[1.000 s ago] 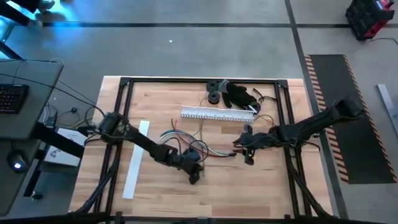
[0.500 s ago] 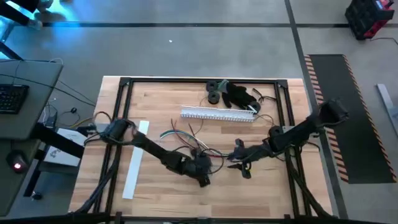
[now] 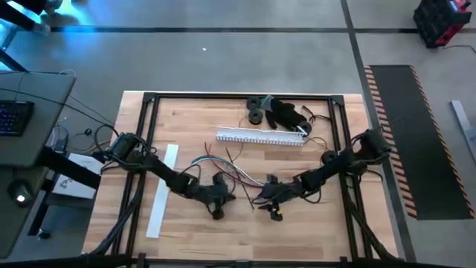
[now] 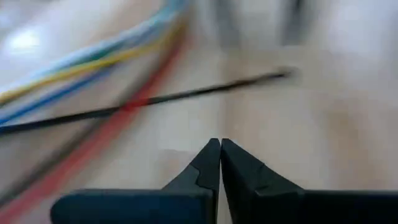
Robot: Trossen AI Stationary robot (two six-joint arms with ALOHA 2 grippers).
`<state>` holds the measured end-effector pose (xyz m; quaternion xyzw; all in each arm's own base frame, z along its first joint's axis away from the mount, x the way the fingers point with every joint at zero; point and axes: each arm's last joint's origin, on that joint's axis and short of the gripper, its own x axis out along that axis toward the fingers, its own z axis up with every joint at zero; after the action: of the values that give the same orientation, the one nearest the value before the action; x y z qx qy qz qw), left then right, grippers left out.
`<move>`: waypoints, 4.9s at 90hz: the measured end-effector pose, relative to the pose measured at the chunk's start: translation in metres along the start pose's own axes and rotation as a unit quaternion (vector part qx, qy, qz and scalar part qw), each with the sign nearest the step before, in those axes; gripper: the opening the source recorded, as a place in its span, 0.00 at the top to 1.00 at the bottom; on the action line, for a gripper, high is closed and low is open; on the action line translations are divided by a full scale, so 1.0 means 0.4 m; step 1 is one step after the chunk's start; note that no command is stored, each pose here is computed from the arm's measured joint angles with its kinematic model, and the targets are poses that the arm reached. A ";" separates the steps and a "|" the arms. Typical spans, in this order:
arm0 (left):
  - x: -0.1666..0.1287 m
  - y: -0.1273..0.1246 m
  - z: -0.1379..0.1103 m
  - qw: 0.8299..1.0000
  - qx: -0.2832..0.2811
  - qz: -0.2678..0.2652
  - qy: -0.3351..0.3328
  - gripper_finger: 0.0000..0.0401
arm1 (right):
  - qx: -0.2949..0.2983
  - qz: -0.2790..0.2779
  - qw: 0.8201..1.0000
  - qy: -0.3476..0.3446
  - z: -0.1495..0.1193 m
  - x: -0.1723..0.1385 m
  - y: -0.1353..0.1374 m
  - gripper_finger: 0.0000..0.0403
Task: Ziptie cables
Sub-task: Wrap the cable wire using a black zip tie
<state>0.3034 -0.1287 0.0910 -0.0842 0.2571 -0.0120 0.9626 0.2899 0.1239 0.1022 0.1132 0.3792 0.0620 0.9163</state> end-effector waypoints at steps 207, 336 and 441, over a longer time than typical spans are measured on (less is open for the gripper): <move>0.013 -0.044 0.036 0.969 0.240 0.009 -0.052 0.76 | -0.205 -0.302 0.922 0.129 0.169 0.102 0.338 1.00; 0.104 -0.143 -0.027 0.946 0.302 0.092 -0.071 0.76 | 0.111 -0.279 0.953 0.043 0.083 0.109 0.293 1.00; 0.134 -0.102 -0.007 0.959 0.272 0.051 -0.052 0.99 | 0.059 -0.262 0.963 -0.018 0.112 0.045 0.357 1.00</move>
<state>0.3492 -0.1730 0.0690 0.1941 0.1973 -0.0277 0.9605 0.3304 0.2583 0.1571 0.0649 0.3818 -0.2049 0.8989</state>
